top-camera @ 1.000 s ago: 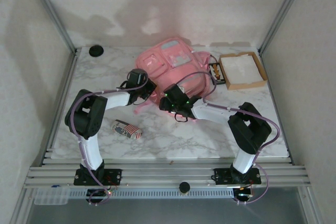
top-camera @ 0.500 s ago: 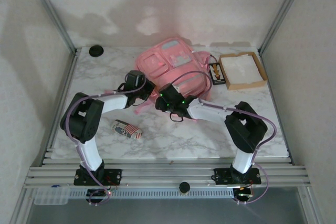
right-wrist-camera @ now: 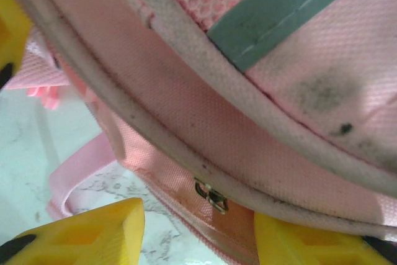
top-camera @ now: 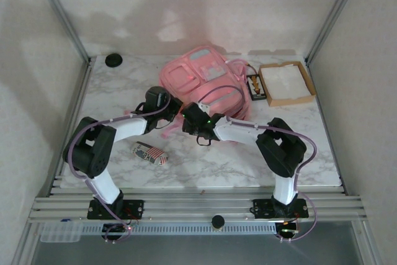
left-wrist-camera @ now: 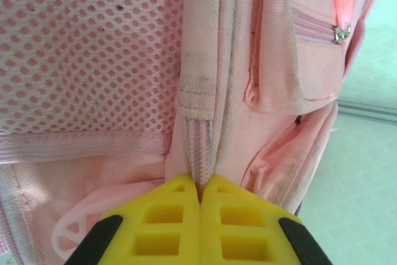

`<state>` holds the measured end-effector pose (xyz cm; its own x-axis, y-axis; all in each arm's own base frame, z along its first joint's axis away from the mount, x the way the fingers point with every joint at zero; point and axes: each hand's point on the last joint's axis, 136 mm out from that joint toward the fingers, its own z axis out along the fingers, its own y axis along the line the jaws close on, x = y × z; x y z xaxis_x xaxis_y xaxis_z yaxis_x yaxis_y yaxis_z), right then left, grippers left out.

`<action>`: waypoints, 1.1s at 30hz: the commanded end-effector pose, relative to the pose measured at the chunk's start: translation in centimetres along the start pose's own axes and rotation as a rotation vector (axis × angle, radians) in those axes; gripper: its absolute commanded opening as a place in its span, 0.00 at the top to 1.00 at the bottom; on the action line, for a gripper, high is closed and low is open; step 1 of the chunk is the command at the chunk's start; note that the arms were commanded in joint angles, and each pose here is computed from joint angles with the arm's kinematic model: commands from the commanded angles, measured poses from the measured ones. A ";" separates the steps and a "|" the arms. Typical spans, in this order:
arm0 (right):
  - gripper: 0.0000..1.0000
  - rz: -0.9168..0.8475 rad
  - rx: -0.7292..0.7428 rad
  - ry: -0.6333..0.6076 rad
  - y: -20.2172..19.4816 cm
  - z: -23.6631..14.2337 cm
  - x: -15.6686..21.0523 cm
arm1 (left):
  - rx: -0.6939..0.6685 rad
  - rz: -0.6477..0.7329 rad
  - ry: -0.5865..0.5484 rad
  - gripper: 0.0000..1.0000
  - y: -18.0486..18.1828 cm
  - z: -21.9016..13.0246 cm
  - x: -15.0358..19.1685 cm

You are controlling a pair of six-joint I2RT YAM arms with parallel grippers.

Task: Pack the student bag
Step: Zip the student bag at the center of the table.

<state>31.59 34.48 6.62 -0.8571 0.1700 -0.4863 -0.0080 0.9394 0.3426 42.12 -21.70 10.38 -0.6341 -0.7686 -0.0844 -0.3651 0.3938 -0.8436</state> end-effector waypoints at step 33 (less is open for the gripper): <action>0.67 0.284 -0.282 -0.393 0.2 -6.6 -10.2 | 0.045 0.076 0.061 1.00 -2.4 -2.4 3.8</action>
<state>32.97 31.34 10.86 -0.7531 0.3942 -0.5267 0.0597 0.8382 0.5420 41.07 -22.92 12.73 -0.6399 -0.7591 -0.1194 -0.3102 0.3973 -0.8636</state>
